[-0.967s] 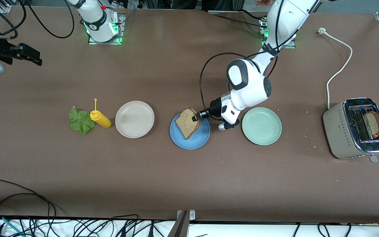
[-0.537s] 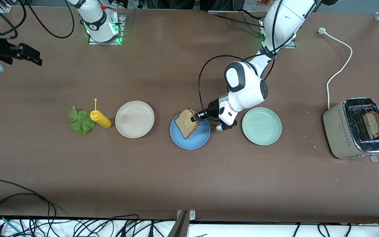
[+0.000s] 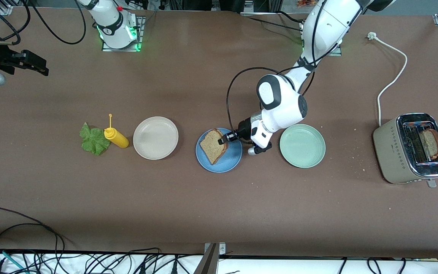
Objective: Make sandwich in blue plate with both arms
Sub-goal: 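Lower the bread onto the blue plate and open the left gripper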
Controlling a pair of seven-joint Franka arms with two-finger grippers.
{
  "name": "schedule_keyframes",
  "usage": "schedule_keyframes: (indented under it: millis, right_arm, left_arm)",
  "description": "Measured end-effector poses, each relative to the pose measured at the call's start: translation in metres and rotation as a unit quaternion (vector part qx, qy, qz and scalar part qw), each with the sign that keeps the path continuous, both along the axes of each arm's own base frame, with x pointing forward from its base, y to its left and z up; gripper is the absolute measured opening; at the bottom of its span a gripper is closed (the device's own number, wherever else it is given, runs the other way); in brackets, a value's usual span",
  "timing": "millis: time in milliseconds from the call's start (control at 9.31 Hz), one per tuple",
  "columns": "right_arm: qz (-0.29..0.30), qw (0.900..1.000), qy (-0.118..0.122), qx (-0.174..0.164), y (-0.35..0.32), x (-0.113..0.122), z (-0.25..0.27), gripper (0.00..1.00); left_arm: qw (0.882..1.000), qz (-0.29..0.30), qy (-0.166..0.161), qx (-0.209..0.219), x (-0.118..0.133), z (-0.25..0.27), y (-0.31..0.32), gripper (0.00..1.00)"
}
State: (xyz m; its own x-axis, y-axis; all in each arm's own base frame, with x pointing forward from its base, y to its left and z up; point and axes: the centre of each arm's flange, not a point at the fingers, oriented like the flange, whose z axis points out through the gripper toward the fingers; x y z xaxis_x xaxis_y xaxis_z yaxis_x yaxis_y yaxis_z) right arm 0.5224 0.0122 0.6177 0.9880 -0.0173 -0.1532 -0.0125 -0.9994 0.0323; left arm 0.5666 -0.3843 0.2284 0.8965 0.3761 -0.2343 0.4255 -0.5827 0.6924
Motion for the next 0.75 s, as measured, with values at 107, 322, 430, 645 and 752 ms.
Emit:
schedule_keyframes:
  millis: [107, 322, 430, 645, 752]
  right_arm:
    - [0.0, 1.0, 0.0, 0.0, 0.0, -0.0001, 0.0, 1.0]
    - [0.0, 1.0, 0.001, 0.0, 0.0, -0.0001, -0.0001, 1.0]
    - [0.0, 1.0, 0.001, 0.0, 0.0, -0.0002, -0.0001, 1.0]
    - [0.0, 1.0, 0.003, 0.0, 0.0, -0.0003, -0.0009, 1.0]
    - [0.0, 1.0, 0.007, 0.0, 0.0, -0.0002, -0.003, 1.0]
  left_arm:
    - [1.0, 0.0, 0.0, 0.0, 0.0006, -0.0004, -0.0002, 0.14]
    - [1.0, 0.001, -0.001, -0.001, 0.0013, 0.0002, -0.0005, 0.3]
    - [1.0, 0.001, -0.002, -0.001, 0.0013, 0.0005, -0.0008, 0.43]
    - [1.0, 0.001, -0.002, 0.0, 0.0015, 0.0004, -0.0006, 0.6]
    - [1.0, 0.001, -0.003, 0.0, 0.0019, 0.0003, 0.0, 0.69]
